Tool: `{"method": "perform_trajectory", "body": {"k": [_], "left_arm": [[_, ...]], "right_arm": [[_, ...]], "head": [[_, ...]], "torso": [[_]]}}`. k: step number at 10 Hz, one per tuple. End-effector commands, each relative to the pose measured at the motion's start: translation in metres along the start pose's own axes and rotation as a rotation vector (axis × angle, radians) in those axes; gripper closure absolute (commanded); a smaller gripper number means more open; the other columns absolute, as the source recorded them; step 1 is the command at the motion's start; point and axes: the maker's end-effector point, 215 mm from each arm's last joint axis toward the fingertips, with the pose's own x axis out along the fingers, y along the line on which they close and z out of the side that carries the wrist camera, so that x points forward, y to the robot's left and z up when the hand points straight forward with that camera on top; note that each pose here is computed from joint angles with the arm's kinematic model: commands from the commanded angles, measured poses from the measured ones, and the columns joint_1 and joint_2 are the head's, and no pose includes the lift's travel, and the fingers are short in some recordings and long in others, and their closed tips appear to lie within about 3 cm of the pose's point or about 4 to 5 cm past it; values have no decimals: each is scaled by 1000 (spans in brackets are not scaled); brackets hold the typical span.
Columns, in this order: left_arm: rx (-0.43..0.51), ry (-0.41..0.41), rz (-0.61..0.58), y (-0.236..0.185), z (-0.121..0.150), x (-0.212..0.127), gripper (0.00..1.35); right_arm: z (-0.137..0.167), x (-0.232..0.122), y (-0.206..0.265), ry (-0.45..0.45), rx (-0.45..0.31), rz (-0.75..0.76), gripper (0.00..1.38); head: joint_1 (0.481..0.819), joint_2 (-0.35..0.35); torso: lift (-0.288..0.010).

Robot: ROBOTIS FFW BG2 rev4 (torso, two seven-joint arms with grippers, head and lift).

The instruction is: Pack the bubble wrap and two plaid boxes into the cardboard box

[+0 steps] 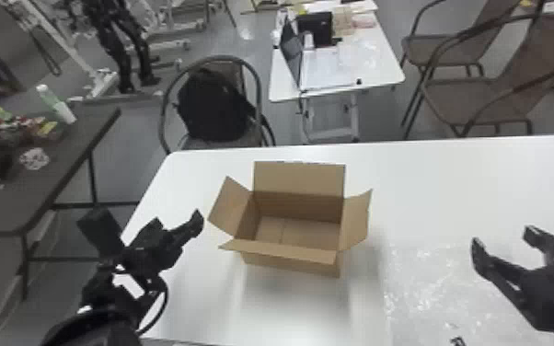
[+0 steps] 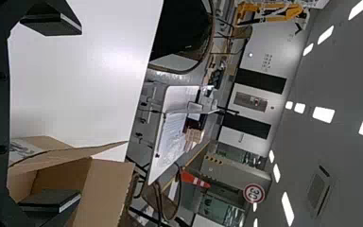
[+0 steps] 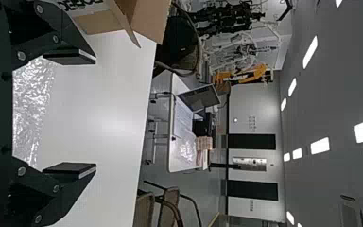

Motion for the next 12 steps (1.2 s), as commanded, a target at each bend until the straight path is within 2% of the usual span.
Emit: {"method": "perform_trajectory", "body": {"k": [1,6,9,10,11,12], "left_arm": [[-57,7,-21,-3,-8,10,88],[-165,54,-116,-18,-26,33,96],[-184,74,-198,-46,-28,50,147],[-180,72,-205,-49,-27,53,194],[-181,70,-208,-49,-26,53,298],[-180,70,-211,-50,-25,54,516]], "right_arm": [[0,1,2,-1,0,5,456],[1,4,6,-2,-2,24,458],[1,5,6,-2,-2,27,458],[1,5,6,-3,-2,30,458],[2,5,6,-3,-1,30,458],[1,5,7,-2,0,32,458]], "head": [[695,274],[695,258],[695,229],[695,221],[695,212],[695,209]], "torso": [[-49],[-49],[-49],[-49],[-49],[-49]]}}
